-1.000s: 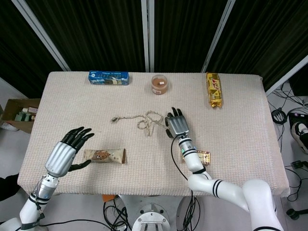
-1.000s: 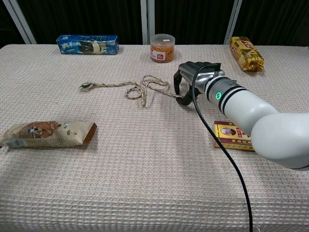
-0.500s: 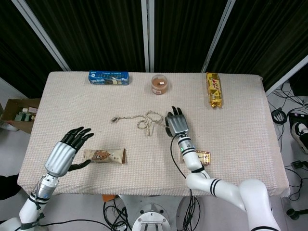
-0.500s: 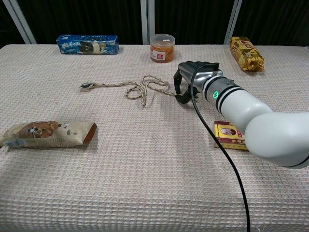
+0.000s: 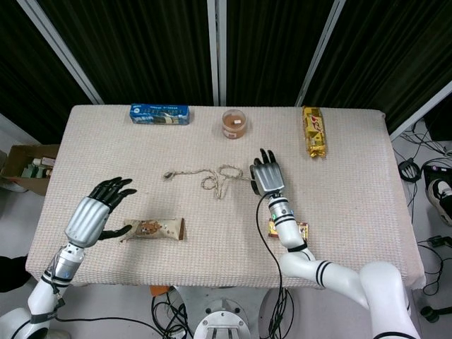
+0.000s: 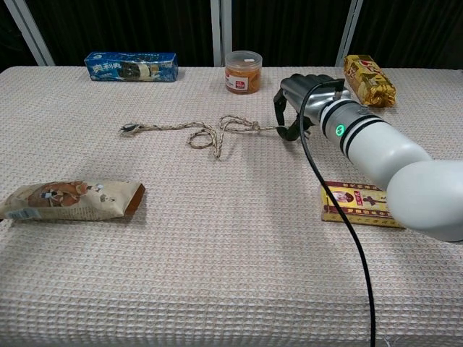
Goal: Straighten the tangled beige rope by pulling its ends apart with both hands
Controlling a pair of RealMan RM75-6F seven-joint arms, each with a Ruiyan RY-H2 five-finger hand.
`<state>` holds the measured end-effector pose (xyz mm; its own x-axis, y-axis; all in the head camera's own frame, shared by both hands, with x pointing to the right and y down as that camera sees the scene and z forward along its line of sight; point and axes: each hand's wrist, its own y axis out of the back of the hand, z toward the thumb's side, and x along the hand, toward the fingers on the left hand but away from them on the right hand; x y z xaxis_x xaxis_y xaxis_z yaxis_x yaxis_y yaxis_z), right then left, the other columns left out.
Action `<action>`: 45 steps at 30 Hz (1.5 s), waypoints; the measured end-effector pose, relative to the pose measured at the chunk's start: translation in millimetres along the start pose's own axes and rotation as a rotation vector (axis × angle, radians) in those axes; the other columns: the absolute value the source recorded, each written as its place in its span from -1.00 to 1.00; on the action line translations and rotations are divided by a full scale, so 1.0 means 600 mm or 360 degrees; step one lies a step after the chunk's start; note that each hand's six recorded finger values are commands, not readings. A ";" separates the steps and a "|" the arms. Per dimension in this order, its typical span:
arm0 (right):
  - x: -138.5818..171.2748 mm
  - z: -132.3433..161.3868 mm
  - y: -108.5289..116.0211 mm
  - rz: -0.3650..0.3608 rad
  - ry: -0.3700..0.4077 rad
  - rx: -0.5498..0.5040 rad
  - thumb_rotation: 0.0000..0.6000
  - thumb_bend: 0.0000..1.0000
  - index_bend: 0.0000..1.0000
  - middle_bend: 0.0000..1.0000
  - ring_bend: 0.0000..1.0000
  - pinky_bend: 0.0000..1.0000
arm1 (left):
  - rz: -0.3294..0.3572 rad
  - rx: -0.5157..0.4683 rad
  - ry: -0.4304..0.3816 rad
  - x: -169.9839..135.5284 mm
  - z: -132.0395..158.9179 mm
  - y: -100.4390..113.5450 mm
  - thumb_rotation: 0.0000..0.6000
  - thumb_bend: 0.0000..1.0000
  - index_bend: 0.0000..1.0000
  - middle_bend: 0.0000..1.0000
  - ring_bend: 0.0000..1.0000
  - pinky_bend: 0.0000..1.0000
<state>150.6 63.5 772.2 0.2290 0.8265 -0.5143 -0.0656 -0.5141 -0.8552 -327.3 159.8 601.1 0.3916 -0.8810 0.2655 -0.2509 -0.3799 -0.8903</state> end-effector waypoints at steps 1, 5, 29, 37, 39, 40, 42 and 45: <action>0.003 -0.006 0.008 -0.0016 0.0002 0.0018 1.00 0.33 0.31 -0.37 -0.94 -0.79 | -0.0001 -0.0003 0.0006 0.007 -0.002 0.001 1.00 -0.64 -0.34 -0.65 -0.71 -0.60; 0.012 -0.027 0.042 -0.0088 0.0004 0.0093 1.00 0.35 0.31 -0.40 -0.94 -0.79 | -0.0043 -0.0034 0.0043 0.042 -0.010 -0.004 1.00 -0.39 -0.27 -0.63 -0.71 -0.61; 0.026 -0.121 0.123 -0.0185 -0.0135 0.0230 1.00 0.39 0.42 -0.43 -0.94 -0.85 | -0.0490 -0.0028 0.0313 0.345 0.042 -0.226 1.00 -0.41 -0.10 -0.63 -0.75 -0.66; 0.021 -0.125 0.117 -0.0173 -0.0136 0.0205 1.00 0.40 0.43 -0.43 -0.94 -0.85 | -0.0513 0.0056 0.0357 0.361 0.050 -0.264 1.00 -0.33 -0.07 -0.64 -0.77 -0.67; 0.021 -0.125 0.116 -0.0174 -0.0136 0.0200 1.00 0.40 0.43 -0.43 -0.94 -0.85 | -0.0517 0.0090 0.0370 0.363 0.047 -0.270 1.00 -0.33 -0.05 -0.64 -0.77 -0.67; 0.020 -0.126 0.116 -0.0174 -0.0137 0.0196 1.00 0.40 0.43 -0.43 -0.94 -0.85 | -0.0519 0.0100 0.0376 0.364 0.045 -0.272 1.00 -0.33 -0.03 -0.64 -0.77 -0.67; 0.020 -0.128 0.115 -0.0174 -0.0140 0.0190 1.00 0.40 0.43 -0.43 -0.94 -0.85 | -0.0523 0.0111 0.0391 0.365 0.044 -0.278 1.00 -0.33 -0.02 -0.64 -0.77 -0.67; 0.019 -0.131 0.115 -0.0177 -0.0146 0.0179 1.00 0.40 0.43 -0.43 -0.94 -0.85 | -0.0515 0.0120 0.0402 0.366 0.043 -0.283 1.00 -0.32 0.00 -0.64 -0.77 -0.67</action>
<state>224.9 19.8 712.4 0.1518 0.8969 -0.4153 -0.1542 -0.3935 -0.9063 -175.8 38.0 801.0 0.2078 -0.7646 0.6100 -0.0815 -0.6350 -0.7682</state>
